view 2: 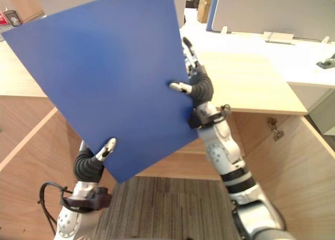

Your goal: Walk over to the cabinet, pick up the folder, carry it to the office cabinet, place the folder inside the office cabinet, then close the office cabinet door

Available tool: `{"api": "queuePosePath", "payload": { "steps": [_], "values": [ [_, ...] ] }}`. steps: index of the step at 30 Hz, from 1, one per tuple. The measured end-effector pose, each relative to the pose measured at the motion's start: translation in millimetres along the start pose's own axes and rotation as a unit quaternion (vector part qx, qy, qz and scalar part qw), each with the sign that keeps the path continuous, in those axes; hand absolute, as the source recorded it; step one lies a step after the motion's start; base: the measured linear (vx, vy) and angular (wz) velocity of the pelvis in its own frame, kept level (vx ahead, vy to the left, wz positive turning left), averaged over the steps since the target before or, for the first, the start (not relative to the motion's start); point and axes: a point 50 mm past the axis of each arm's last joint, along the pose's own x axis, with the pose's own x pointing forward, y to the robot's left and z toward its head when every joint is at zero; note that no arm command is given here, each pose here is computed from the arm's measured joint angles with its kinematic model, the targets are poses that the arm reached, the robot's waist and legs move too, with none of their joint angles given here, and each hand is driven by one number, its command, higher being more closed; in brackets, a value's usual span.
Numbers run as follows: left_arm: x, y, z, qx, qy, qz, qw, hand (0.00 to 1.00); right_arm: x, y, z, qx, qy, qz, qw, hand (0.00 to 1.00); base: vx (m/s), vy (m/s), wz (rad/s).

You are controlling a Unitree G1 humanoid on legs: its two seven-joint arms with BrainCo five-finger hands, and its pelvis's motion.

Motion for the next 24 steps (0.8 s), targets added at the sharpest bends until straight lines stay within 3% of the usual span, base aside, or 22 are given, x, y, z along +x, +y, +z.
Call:
{"api": "queuePosePath", "payload": {
  "steps": [2,3,15,16,24],
  "values": [
    [-3.2,1.7,0.1,-0.008,0.002,0.005,1.000,1.00,5.8,2.8,6.1,-0.039,0.033,0.050,0.997,0.00,0.00,0.000,0.00],
    [-3.6,2.4,0.5,-0.011,0.001,0.003,1.000,1.00,7.7,3.4,9.4,-0.054,0.046,0.071,0.995,1.00,0.00,0.000,0.00],
    [-9.8,4.5,-11.1,-0.006,0.033,-0.017,0.999,1.00,12.8,3.8,25.8,-0.155,0.131,0.171,0.964,1.00,0.00,0.000,0.00],
    [-10.9,3.4,-13.8,-0.007,0.039,-0.020,0.999,0.00,12.1,3.1,26.6,-0.160,0.134,0.174,0.962,1.00,0.00,0.000,0.03],
    [-24.3,8.2,-47.6,0.065,0.138,-0.069,0.986,0.00,9.5,9.1,28.5,-0.250,0.154,0.227,0.929,1.00,0.00,0.000,0.00]
  ]
}}
